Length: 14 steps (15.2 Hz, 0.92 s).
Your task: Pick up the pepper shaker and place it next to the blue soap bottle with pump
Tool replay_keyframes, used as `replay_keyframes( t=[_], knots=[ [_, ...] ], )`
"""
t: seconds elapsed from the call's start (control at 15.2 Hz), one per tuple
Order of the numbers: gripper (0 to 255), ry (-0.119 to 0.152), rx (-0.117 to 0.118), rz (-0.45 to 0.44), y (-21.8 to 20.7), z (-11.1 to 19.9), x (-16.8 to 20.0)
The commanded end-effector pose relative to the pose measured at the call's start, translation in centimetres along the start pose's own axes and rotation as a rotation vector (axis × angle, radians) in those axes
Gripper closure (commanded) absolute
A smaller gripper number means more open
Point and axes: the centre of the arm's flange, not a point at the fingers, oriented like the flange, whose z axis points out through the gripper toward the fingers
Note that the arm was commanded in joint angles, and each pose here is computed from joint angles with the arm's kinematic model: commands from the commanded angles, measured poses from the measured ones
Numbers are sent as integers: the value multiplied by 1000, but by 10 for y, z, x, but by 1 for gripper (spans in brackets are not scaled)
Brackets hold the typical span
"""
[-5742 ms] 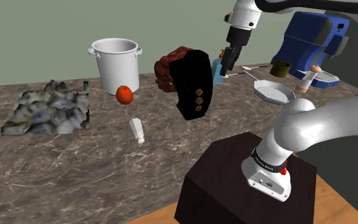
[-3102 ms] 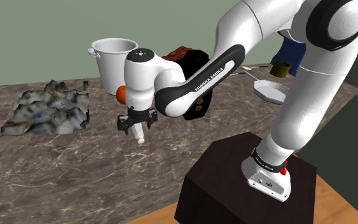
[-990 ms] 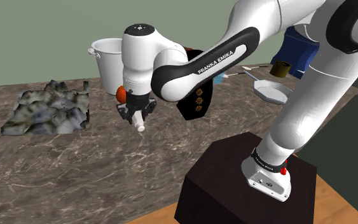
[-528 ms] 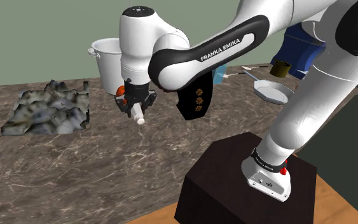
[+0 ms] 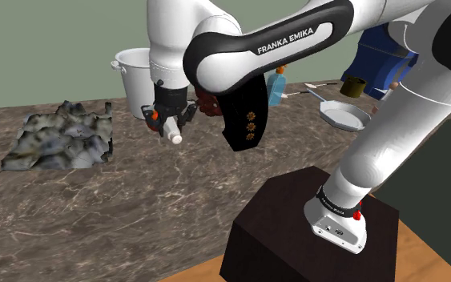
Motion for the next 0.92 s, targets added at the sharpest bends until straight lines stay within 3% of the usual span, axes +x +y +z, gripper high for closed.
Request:
replay_keyframes(
  t=[0.0, 0.86],
  knots=[
    [255, 0, 0, 0, 1, -11, 2],
    [255, 0, 0, 0, -1, -78, 14]
  ],
)
